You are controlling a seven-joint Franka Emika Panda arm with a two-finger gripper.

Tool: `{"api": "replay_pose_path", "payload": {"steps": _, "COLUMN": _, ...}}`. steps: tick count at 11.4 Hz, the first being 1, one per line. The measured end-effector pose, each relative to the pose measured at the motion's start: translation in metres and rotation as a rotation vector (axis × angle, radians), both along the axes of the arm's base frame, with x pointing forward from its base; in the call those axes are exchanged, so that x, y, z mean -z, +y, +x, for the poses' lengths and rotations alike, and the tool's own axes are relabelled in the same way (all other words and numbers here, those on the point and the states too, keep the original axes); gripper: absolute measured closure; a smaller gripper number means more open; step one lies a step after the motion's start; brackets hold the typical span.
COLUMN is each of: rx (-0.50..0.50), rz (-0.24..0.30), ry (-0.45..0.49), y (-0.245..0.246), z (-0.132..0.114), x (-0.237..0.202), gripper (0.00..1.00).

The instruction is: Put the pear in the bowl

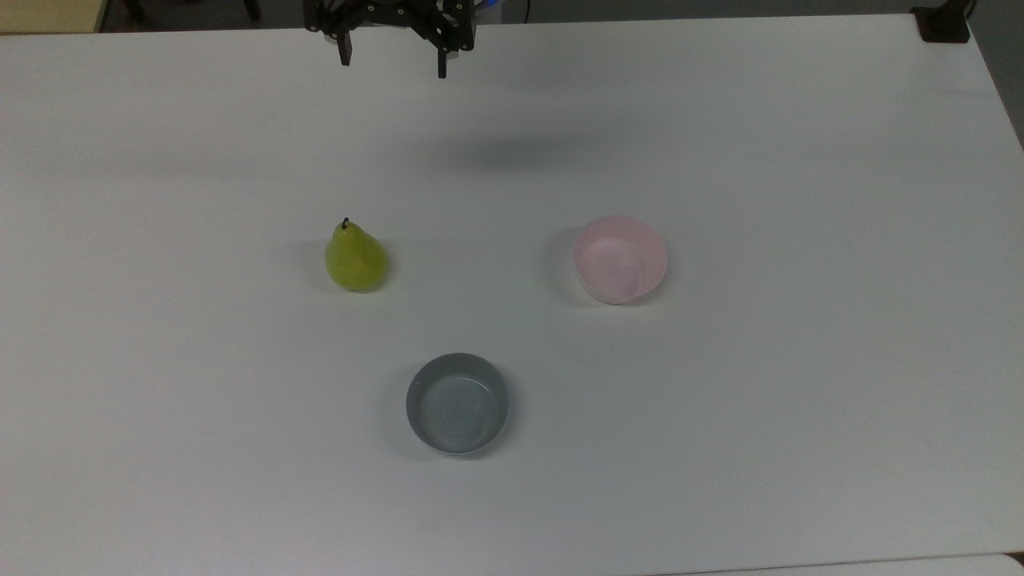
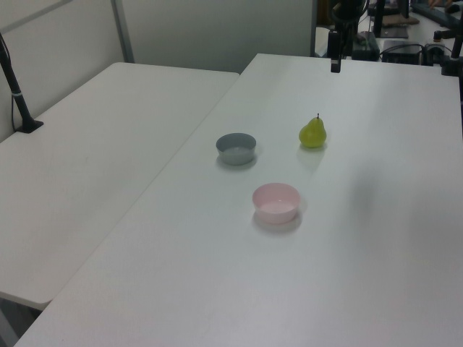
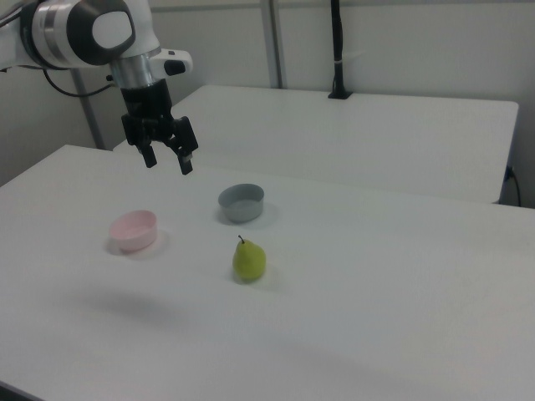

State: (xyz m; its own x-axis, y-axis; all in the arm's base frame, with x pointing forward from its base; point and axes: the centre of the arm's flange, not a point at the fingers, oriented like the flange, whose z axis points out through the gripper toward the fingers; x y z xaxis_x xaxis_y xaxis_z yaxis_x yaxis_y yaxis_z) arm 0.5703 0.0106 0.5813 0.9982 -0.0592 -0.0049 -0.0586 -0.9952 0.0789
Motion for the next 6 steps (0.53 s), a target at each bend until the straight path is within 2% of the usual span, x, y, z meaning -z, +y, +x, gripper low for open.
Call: {"api": "replay_pose_path", "payload": {"steps": 6, "rx": 0.010, "rz": 0.000, "ry": 0.000, "y": -0.0062, "z": 0.0000, "x": -0.0001, "gripper": 0.00}}
